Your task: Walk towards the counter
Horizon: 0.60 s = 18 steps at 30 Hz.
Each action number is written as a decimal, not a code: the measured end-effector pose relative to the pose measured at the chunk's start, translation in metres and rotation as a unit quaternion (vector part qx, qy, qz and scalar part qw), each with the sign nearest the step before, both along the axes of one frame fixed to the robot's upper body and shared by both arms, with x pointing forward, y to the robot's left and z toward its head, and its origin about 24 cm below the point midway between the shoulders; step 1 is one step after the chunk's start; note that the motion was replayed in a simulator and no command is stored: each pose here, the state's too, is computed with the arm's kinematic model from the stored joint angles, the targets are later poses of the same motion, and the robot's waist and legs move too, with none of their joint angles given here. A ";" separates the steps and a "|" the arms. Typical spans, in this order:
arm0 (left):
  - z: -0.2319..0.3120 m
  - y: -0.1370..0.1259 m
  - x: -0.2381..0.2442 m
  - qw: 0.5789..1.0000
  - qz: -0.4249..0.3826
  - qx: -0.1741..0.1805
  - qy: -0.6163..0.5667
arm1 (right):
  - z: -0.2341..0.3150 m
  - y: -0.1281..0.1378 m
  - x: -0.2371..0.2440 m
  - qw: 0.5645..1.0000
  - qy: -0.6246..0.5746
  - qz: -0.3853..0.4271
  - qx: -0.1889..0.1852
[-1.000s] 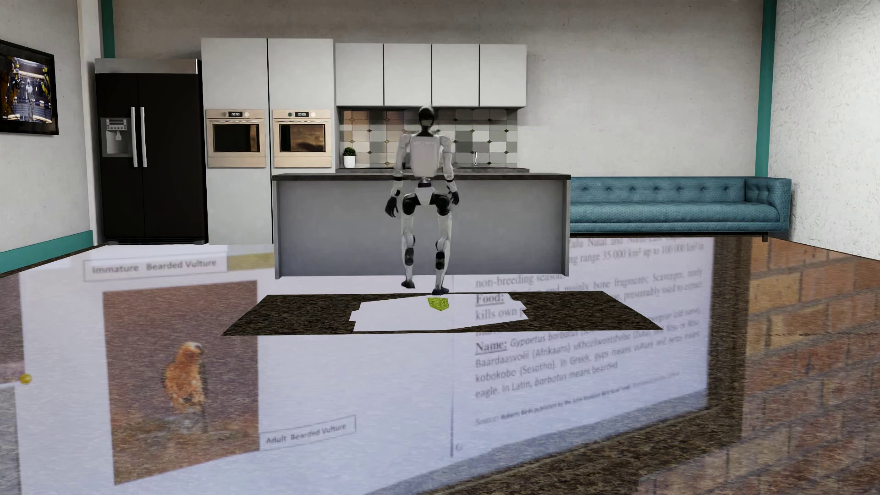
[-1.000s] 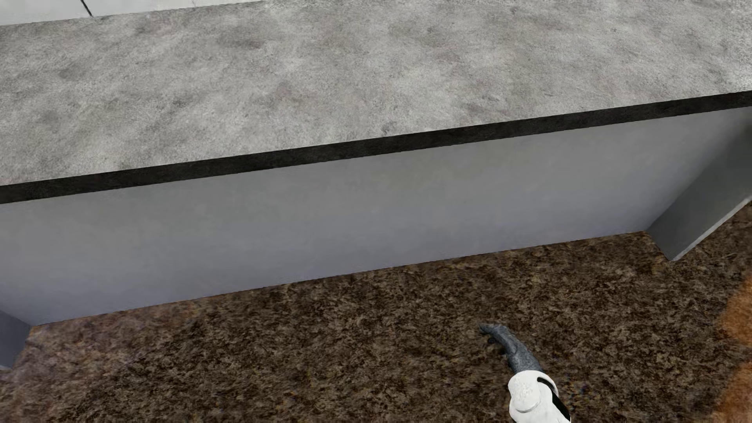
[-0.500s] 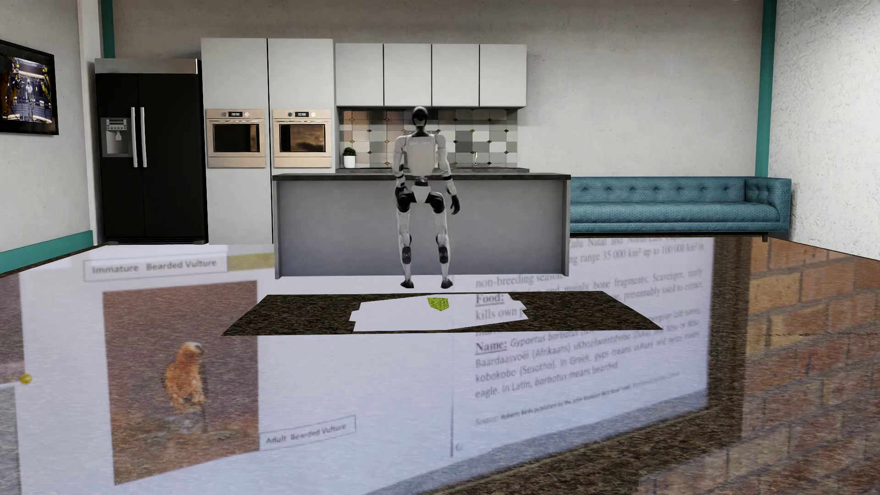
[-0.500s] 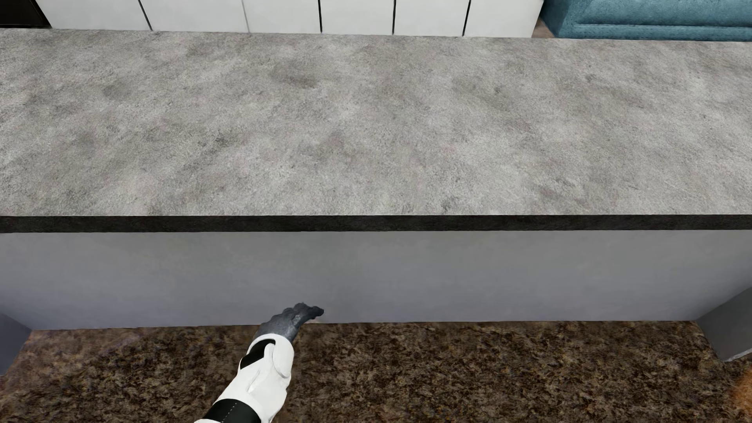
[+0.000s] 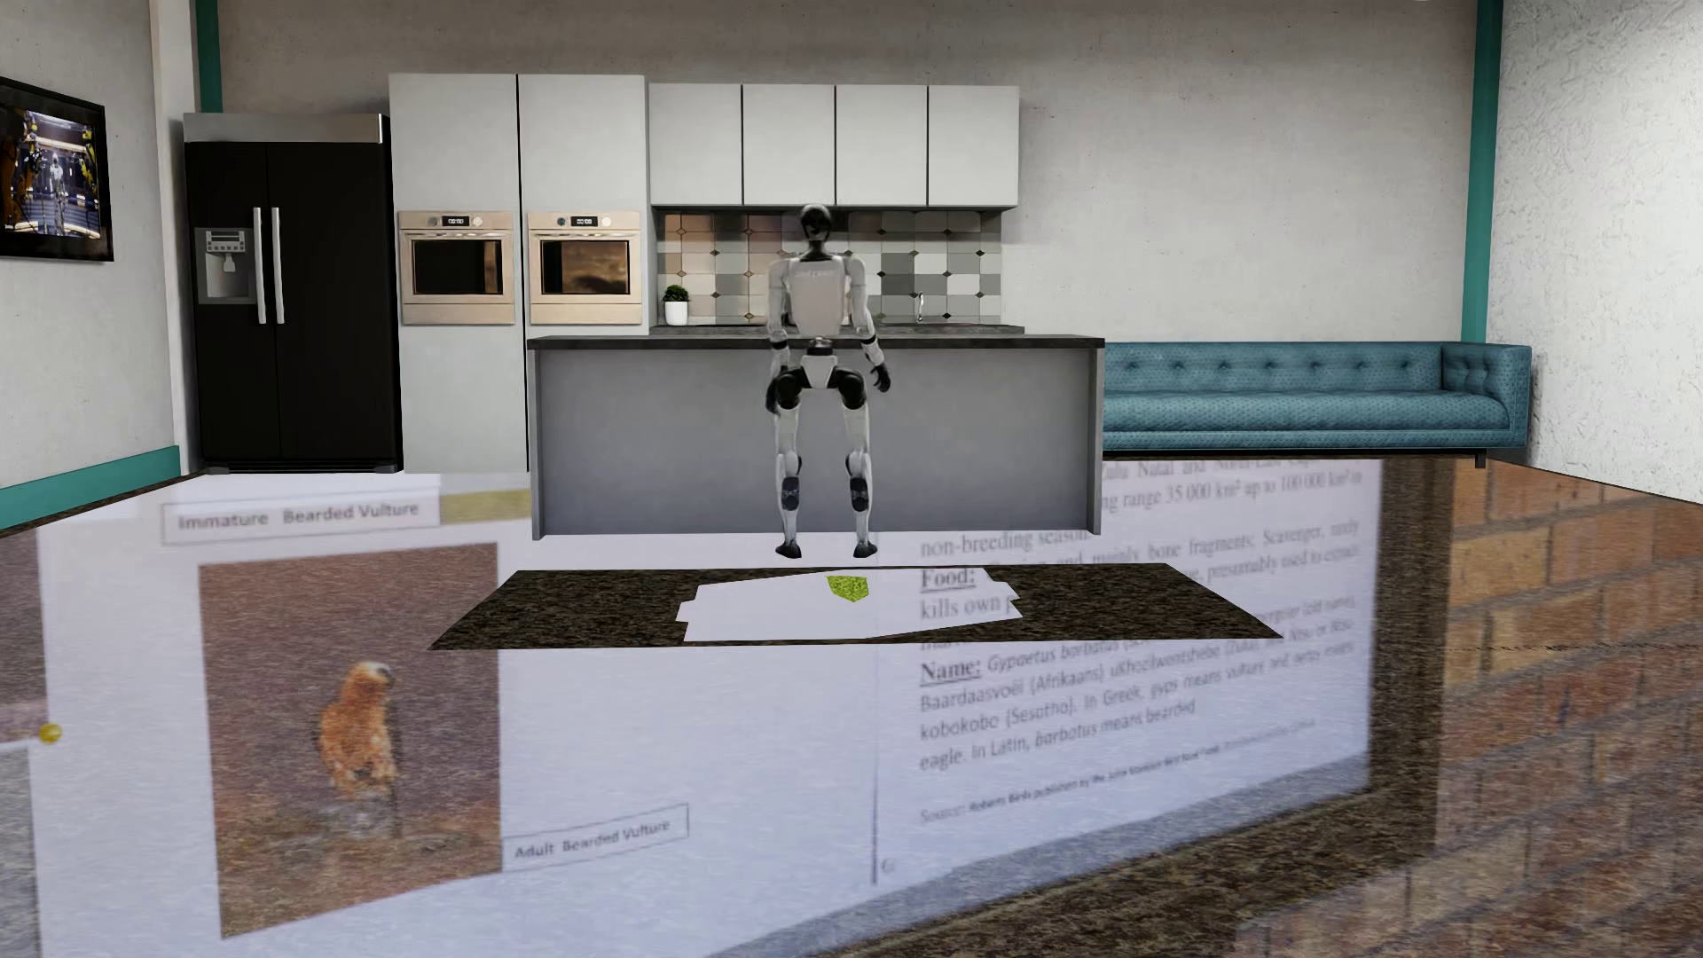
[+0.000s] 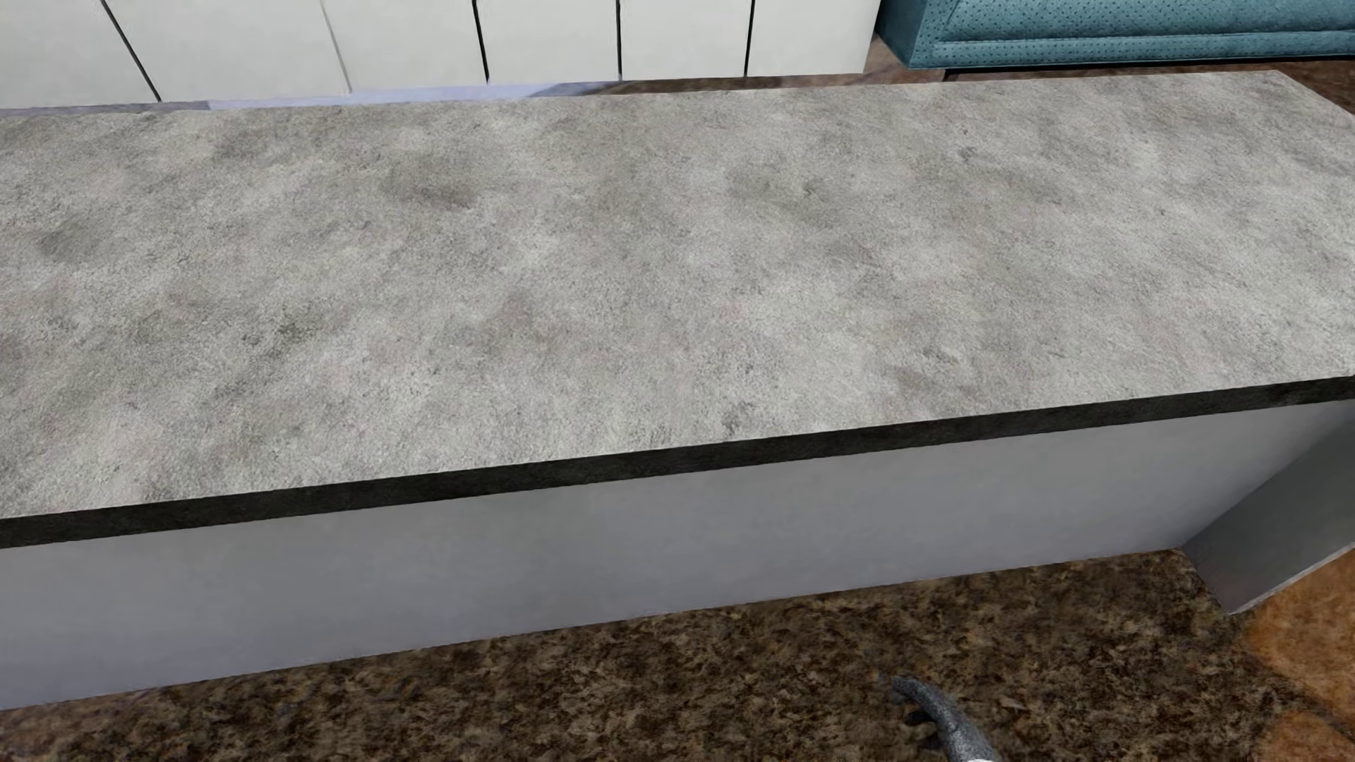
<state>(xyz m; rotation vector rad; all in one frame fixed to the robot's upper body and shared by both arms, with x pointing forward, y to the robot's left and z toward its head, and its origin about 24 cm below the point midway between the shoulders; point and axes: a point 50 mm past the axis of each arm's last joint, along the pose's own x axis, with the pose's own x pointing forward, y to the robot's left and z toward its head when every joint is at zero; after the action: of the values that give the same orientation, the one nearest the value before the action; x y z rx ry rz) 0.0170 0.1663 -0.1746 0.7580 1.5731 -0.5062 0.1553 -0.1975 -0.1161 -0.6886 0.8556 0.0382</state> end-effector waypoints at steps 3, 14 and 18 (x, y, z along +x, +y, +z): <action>0.002 -0.001 -0.017 1.000 0.013 -0.013 -0.012 | -0.014 0.000 -0.022 0.998 0.055 -0.016 0.003; 0.036 0.011 0.131 0.960 -0.070 0.030 -0.271 | -0.046 -0.011 -0.110 0.962 0.239 -0.131 0.026; 0.051 0.002 0.160 0.938 -0.090 0.018 -0.334 | -0.035 -0.019 -0.079 0.979 0.170 -0.111 0.008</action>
<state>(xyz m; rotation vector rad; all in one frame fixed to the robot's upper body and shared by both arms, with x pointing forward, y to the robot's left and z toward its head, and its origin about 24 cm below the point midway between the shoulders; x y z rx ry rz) 0.1774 0.1681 -0.1232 0.9815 0.8864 -0.3010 0.0764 -0.2163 -0.1515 -0.5755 1.2563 -0.0381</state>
